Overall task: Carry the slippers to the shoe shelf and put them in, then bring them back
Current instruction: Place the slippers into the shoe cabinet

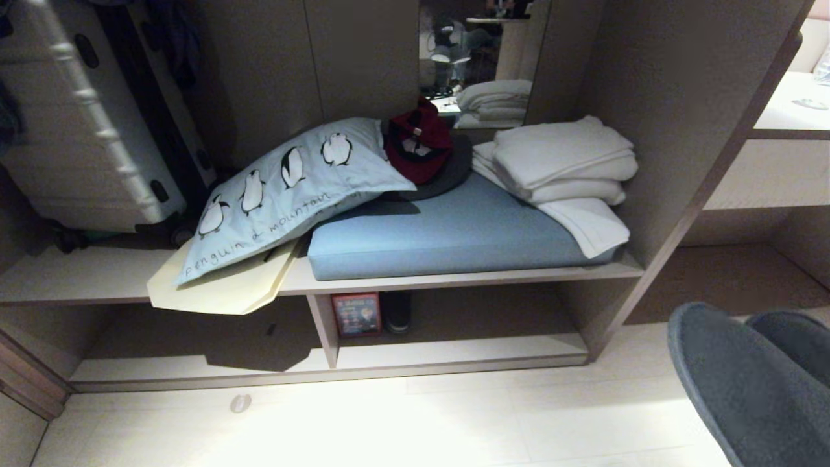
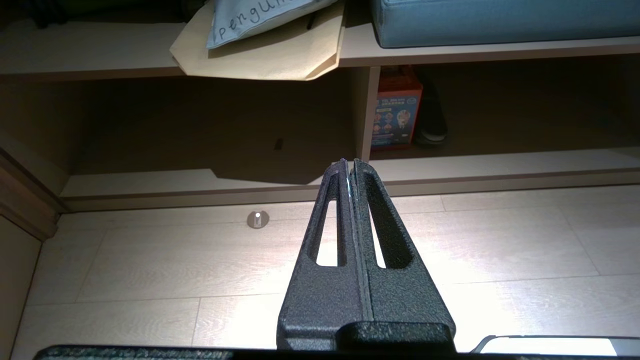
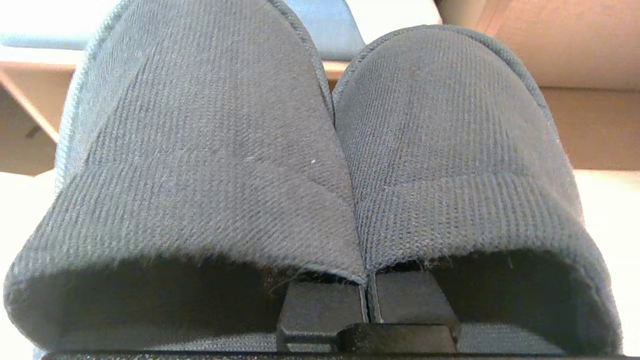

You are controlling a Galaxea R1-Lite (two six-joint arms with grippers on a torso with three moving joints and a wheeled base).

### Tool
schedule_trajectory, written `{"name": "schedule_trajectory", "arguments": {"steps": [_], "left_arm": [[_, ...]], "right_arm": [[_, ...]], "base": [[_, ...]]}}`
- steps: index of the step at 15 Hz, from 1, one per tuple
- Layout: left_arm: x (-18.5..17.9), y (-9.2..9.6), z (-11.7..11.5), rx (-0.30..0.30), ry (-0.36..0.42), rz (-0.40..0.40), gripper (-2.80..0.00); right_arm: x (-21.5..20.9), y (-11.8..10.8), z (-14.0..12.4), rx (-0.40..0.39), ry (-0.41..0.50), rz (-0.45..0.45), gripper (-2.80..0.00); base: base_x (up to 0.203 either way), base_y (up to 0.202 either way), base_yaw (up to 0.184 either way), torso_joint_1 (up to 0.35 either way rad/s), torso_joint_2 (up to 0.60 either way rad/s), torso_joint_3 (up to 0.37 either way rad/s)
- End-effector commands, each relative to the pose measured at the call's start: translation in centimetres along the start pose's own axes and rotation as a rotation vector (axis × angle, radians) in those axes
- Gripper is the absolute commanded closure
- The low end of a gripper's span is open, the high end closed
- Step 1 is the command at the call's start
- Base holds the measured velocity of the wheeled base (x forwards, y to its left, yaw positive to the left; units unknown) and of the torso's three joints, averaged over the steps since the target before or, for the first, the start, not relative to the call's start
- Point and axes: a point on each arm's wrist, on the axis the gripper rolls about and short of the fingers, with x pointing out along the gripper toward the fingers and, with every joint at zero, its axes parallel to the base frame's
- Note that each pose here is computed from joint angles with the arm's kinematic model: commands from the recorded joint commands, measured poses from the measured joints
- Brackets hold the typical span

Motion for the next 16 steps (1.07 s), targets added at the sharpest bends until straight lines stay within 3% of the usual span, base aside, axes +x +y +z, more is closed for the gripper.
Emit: {"name": "schedule_trajectory", "arguments": {"steps": [1, 4, 7, 13, 16], "left_arm": [[0.0, 0.0, 0.0, -0.001, 0.001, 0.000, 0.00], [0.0, 0.0, 0.0, -0.001, -0.001, 0.000, 0.00], [0.0, 0.0, 0.0, -0.001, 0.001, 0.000, 0.00], [0.0, 0.0, 0.0, -0.001, -0.001, 0.000, 0.00], [0.0, 0.0, 0.0, -0.001, -0.001, 0.000, 0.00]], "right_arm": [[-2.9, 0.0, -2.0, -0.005, -0.119, 0.007, 0.00], [-3.7, 0.1, -4.5, 0.009, -0.007, 0.023, 0.00], [-3.9, 0.2, -5.0, 0.013, 0.020, 0.032, 0.00], [-5.5, 0.2, -6.6, 0.009, -0.065, 0.017, 0.00], [-5.5, 0.2, -6.6, 0.023, -0.062, 0.015, 0.00]], "base": [[0.000, 0.000, 0.000, 0.000, 0.00, 0.000], [0.000, 0.000, 0.000, 0.000, 0.00, 0.000], [0.000, 0.000, 0.000, 0.000, 0.00, 0.000], [0.000, 0.000, 0.000, 0.000, 0.00, 0.000], [0.000, 0.000, 0.000, 0.000, 0.00, 0.000]]}}
